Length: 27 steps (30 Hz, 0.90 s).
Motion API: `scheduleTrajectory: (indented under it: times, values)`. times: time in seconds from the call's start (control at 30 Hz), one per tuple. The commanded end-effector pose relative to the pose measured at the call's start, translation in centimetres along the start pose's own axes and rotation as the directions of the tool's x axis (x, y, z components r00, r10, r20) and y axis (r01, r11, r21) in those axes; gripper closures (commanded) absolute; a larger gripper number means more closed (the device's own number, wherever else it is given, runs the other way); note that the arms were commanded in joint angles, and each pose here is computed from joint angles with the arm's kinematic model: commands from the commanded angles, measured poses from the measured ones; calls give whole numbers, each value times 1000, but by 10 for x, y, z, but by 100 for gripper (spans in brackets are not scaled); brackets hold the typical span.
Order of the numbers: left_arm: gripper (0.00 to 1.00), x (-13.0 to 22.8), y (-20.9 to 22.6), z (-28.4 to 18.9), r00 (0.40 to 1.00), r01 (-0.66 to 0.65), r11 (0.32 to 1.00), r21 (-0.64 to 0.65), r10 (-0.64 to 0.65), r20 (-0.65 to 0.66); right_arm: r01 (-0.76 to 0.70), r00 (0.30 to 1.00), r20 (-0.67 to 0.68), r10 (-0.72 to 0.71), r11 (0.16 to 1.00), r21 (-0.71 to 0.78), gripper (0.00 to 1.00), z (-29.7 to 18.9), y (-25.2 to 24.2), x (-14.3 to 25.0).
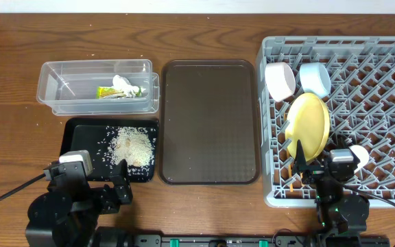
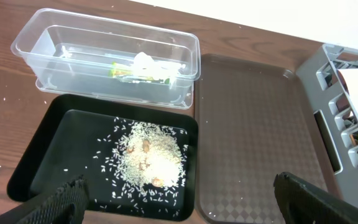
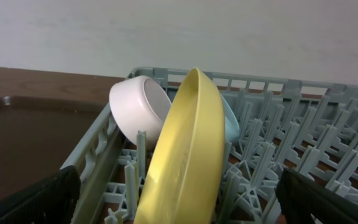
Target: Sort waste into correct bins and load items into the dishwasher rack
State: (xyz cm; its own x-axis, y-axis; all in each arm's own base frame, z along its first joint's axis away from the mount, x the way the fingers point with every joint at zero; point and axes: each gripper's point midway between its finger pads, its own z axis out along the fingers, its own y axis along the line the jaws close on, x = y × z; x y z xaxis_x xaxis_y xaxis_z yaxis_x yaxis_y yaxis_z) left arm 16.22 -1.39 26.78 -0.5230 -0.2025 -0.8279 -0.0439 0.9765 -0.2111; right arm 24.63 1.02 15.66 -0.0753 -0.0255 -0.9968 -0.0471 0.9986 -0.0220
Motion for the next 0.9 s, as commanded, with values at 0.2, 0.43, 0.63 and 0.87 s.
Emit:
scheduleTrajectory:
  times: [0.2, 0.43, 0.63, 0.87]
  values:
    - [3, 0, 3, 0, 1000, -15, 1000, -15, 15, 5, 7, 1000, 0, -7, 998, 56, 1, -1, -14, 0]
    - [2, 0, 3, 0, 1000, -14, 1000, -15, 14, 5, 7, 1000, 0, -7, 998, 56, 1, -1, -14, 0]
    - [3, 0, 3, 0, 1000, -15, 1000, -15, 15, 5, 7, 1000, -1, -7, 998, 55, 1, -1, -14, 1]
    - [3, 0, 3, 0, 1000, -15, 1000, -15, 15, 5, 7, 1000, -1, -7, 998, 55, 1, -1, -14, 1]
